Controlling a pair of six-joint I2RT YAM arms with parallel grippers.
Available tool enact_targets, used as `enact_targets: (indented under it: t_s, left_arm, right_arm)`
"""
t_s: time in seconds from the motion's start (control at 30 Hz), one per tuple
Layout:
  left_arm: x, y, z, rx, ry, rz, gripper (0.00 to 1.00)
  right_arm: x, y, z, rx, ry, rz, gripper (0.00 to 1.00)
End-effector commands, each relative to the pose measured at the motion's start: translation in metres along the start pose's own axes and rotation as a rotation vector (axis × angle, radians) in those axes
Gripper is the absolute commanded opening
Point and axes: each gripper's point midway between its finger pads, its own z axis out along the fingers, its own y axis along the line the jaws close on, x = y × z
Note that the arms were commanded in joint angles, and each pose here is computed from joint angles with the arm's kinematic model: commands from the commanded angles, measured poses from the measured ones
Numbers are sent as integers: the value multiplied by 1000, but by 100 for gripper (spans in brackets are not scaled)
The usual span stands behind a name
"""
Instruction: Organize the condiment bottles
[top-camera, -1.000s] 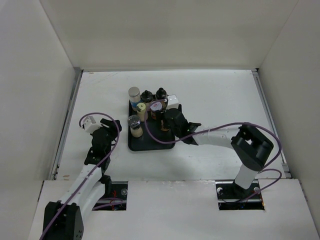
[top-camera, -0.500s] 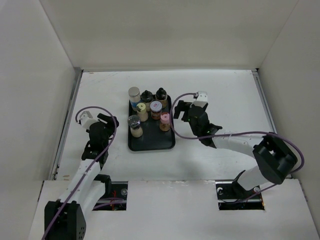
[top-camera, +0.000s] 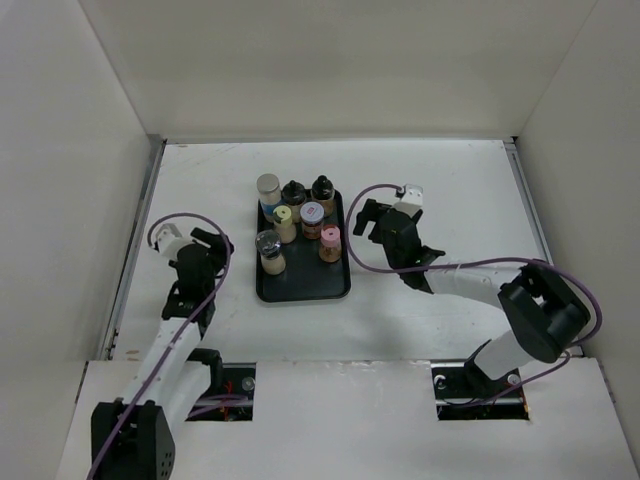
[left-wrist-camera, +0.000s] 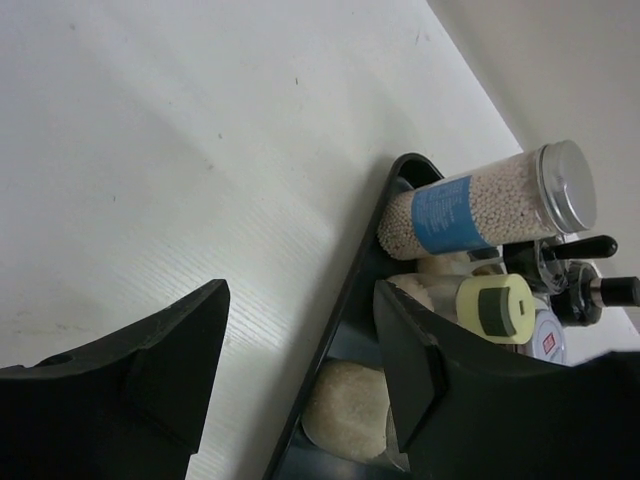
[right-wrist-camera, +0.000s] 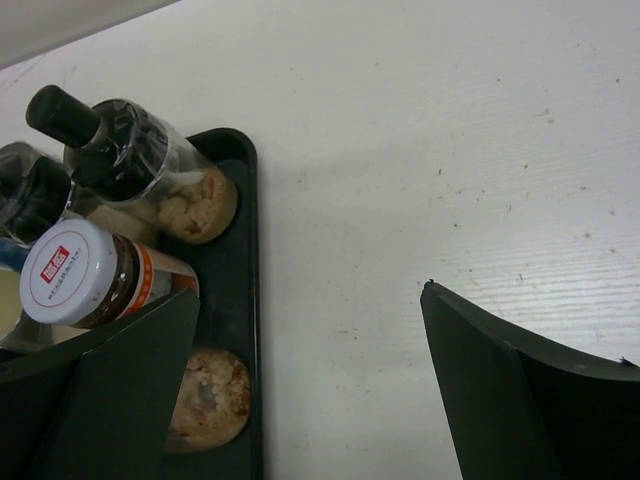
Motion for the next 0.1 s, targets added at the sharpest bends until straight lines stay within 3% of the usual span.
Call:
enact_targets:
  t_s: [0.0,0.07]
  left_arm:
    - [-11,-7,0,26,-45,-2,58]
    - [-9,-9,2,23,-26,11,60]
  right_arm:
    - [-7,12,2,-25,-15,23,100]
    - [-6,12,3,-23,-12,19,100]
